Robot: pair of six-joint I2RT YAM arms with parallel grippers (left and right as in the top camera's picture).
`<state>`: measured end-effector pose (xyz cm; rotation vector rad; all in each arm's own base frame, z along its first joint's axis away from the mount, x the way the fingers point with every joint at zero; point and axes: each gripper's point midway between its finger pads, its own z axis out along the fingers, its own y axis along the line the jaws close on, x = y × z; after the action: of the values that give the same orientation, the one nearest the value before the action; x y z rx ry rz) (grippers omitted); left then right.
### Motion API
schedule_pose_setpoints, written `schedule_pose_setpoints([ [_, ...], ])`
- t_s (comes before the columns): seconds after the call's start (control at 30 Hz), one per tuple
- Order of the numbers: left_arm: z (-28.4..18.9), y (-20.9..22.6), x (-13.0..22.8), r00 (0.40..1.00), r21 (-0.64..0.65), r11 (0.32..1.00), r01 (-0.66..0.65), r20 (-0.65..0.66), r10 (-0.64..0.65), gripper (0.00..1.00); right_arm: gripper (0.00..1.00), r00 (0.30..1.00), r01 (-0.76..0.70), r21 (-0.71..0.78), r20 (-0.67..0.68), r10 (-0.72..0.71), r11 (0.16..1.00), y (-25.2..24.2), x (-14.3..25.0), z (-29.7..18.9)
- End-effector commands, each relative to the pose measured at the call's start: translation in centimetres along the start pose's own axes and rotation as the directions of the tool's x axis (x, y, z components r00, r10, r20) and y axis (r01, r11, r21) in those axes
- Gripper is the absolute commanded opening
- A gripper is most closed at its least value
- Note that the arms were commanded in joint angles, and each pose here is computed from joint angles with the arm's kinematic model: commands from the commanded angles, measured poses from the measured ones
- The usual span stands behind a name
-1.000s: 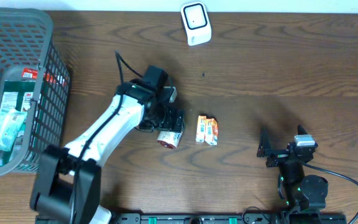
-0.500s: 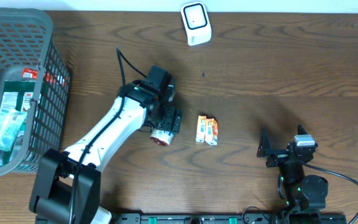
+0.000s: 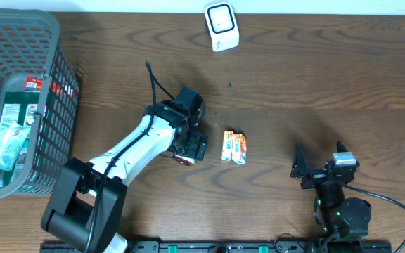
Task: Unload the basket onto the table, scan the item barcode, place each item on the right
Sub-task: 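Carry the green-lidded jar out and set it beside the orange packs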
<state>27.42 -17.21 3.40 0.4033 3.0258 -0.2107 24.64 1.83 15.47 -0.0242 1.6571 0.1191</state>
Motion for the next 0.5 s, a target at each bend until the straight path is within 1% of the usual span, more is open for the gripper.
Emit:
schedule_pose_setpoints([
  [0.0, 0.2, 0.2, 0.0, 1.0, -0.016, 1.0, -0.007, 0.0, 0.007, 0.9, 0.99, 1.0, 0.012, -0.014, -0.004, -0.012, 1.0, 0.3, 0.1, 0.0],
  [0.33, 1.0, -0.4, 0.7, 0.999, -0.019, 0.999, -0.033, -0.007, 0.033, 0.9, 0.99, 1.0, 0.012, -0.014, -0.004, -0.012, 1.0, 0.3, 0.1, 0.0],
  [0.4, 1.3, 0.2, 0.9, 0.999, -0.06, 0.997, -0.042, 0.0, 0.042, 0.9, 0.99, 1.0, 0.012, -0.014, -0.004, -0.012, 1.0, 0.3, 0.1, 0.0],
  [0.47, 1.3, 0.3, 0.8, 0.999, -0.068, 0.997, -0.042, 0.002, 0.043, 0.88, 0.99, 1.0, 0.012, -0.014, -0.004, -0.012, 1.0, 0.3, 0.1, 0.0],
])
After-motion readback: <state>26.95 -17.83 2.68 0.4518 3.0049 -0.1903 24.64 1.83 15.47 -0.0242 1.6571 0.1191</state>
